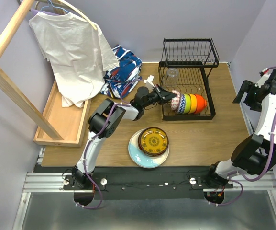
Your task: Load the mixed dishes into the dish rack
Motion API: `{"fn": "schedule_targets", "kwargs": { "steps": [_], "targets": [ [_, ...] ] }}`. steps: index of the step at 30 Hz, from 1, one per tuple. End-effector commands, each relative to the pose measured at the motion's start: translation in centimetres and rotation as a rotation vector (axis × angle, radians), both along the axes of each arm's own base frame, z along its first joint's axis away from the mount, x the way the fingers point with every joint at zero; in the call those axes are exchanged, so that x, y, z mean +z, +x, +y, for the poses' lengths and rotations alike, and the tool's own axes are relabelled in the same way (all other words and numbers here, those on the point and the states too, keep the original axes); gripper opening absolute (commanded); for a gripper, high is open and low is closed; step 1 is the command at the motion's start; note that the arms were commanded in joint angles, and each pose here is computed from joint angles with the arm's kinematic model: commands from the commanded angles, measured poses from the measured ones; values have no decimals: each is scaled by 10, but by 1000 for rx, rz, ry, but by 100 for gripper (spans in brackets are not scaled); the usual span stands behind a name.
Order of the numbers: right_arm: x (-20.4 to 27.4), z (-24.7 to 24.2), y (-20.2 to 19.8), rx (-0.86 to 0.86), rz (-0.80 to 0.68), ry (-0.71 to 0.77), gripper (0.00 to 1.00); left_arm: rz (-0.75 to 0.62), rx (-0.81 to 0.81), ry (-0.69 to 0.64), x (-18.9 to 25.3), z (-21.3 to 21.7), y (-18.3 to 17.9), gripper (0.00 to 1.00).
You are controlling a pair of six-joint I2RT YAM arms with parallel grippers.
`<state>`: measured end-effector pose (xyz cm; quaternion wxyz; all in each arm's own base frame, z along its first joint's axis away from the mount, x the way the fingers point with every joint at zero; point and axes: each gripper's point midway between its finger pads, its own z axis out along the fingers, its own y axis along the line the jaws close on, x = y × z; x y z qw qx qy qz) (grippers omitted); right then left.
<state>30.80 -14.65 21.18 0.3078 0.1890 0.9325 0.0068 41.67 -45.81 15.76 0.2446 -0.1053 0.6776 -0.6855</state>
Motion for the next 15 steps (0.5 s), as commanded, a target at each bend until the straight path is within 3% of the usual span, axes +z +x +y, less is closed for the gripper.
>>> {"fn": "schedule_targets", "kwargs": {
  "steps": [1,5,8,9,12,15],
  "targets": [
    [-6,1,-1,1,23,7,93,48,25,21,-9,9,-9,0],
    [-10,4,1,1,14,31,93,46,24,49,-12,14,-12,1],
    [-12,6,4,2,7,44,93,27,14,61,-11,14,-14,26],
    [-13,6,4,2,6,47,93,14,7,62,-8,13,-16,43],
    [-13,9,6,11,-1,62,93,-40,-10,72,2,14,-19,58],
    [-15,10,8,19,-9,71,93,-100,-25,85,11,16,-20,65]
  ]
}}
